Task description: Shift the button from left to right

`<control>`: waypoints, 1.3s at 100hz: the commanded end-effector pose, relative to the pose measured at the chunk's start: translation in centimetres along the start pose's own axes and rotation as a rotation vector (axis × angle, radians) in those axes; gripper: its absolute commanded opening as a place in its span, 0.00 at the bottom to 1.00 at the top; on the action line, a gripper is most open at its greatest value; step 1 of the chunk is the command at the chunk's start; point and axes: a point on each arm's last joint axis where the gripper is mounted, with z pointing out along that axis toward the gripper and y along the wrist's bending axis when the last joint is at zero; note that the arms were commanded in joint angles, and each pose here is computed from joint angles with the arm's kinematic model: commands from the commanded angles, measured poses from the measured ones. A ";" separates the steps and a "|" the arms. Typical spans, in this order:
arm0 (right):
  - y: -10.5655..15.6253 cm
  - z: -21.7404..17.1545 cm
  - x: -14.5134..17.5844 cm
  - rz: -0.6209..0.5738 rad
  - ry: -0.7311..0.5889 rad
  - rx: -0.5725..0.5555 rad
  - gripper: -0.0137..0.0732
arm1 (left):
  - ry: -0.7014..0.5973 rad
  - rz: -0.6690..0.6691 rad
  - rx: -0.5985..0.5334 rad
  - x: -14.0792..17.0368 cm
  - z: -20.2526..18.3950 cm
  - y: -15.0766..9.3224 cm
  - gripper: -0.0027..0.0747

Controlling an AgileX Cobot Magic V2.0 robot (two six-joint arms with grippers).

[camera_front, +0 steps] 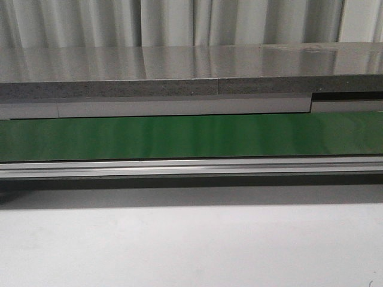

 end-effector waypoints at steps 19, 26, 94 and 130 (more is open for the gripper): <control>0.4 0.0 1.1 0.006 -0.144 -0.060 0.08 | -0.105 -0.012 -0.012 -1.7 -0.1 0.2 0.01; 0.3 -0.1 2.1 0.009 -0.163 -0.061 0.08 | -0.105 -0.012 -0.012 -1.7 -0.1 0.2 0.01; 0.3 0.4 8.2 0.010 -0.274 -0.071 0.08 | -0.102 -0.012 -0.011 -1.7 -0.1 0.1 0.01; 0.3 0.9 9.2 0.010 -0.272 -0.071 0.08 | -0.102 -0.012 -0.011 -1.7 -0.1 0.1 0.01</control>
